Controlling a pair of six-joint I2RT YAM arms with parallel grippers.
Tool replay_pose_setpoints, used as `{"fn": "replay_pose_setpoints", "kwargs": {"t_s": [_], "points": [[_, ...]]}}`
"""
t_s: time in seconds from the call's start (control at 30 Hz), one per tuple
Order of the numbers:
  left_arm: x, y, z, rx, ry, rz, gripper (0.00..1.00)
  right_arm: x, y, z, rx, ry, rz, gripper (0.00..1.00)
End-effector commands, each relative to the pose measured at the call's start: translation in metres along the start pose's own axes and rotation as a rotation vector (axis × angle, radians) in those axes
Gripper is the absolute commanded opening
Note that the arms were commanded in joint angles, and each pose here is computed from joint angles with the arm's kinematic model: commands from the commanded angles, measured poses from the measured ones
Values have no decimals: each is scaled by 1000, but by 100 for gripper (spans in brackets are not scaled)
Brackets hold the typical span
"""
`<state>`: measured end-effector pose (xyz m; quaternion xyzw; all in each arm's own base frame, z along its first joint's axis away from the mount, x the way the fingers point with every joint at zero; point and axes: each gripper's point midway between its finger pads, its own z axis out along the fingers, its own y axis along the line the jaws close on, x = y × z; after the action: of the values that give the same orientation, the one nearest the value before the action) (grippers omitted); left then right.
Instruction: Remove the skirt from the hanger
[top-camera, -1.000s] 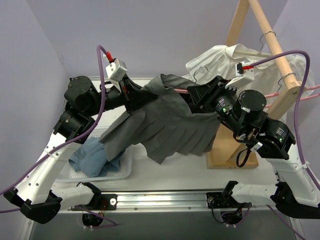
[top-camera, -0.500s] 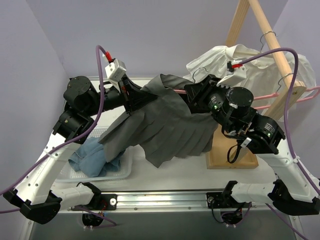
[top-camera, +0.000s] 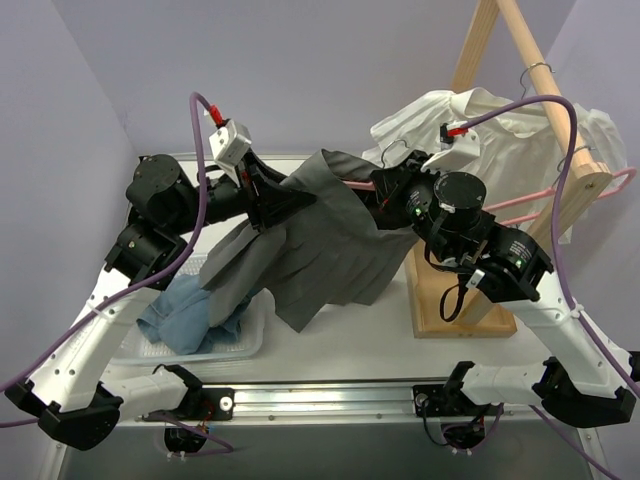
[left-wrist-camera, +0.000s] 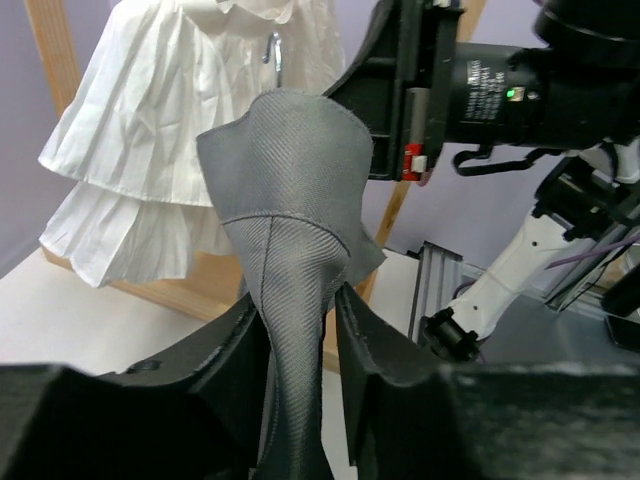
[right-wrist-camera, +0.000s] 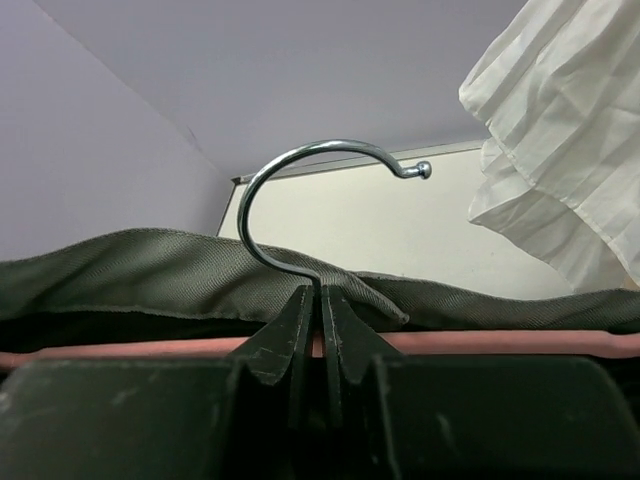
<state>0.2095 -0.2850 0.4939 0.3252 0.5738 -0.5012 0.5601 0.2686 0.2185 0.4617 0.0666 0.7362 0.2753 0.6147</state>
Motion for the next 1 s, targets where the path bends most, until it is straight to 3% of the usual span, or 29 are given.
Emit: {"fn": "replay_pose_setpoints", "kwargs": {"t_s": [0.0, 0.07, 0.33, 0.47, 0.5, 0.53, 0.57, 0.77, 0.97], "points": [[-26, -33, -17, 80, -87, 86, 41, -19, 7, -1, -15, -67, 64, 0], [-17, -31, -24, 53, -60, 92, 49, -26, 6, -6, -12, -84, 80, 0], [42, -12, -37, -32, 93, 39, 47, -62, 5, -29, -26, -147, 116, 0], [61, -7, -42, -55, 154, 8, 36, -75, -1, -39, -14, -184, 128, 0], [64, -6, -43, -58, 163, 6, 29, -79, -2, -42, -13, -194, 130, 0], [66, -6, -44, -64, 173, -1, 11, -82, -5, -44, -1, -206, 130, 0], [70, -2, -46, -87, 188, -6, 5, -84, -8, -46, 10, -214, 125, 0], [65, 8, -66, -222, 166, 1, 2, -97, -37, -57, 140, -275, 105, 0], [44, 36, -102, -488, 70, 30, 2, -100, -71, -74, 263, -325, 88, 0]]}}
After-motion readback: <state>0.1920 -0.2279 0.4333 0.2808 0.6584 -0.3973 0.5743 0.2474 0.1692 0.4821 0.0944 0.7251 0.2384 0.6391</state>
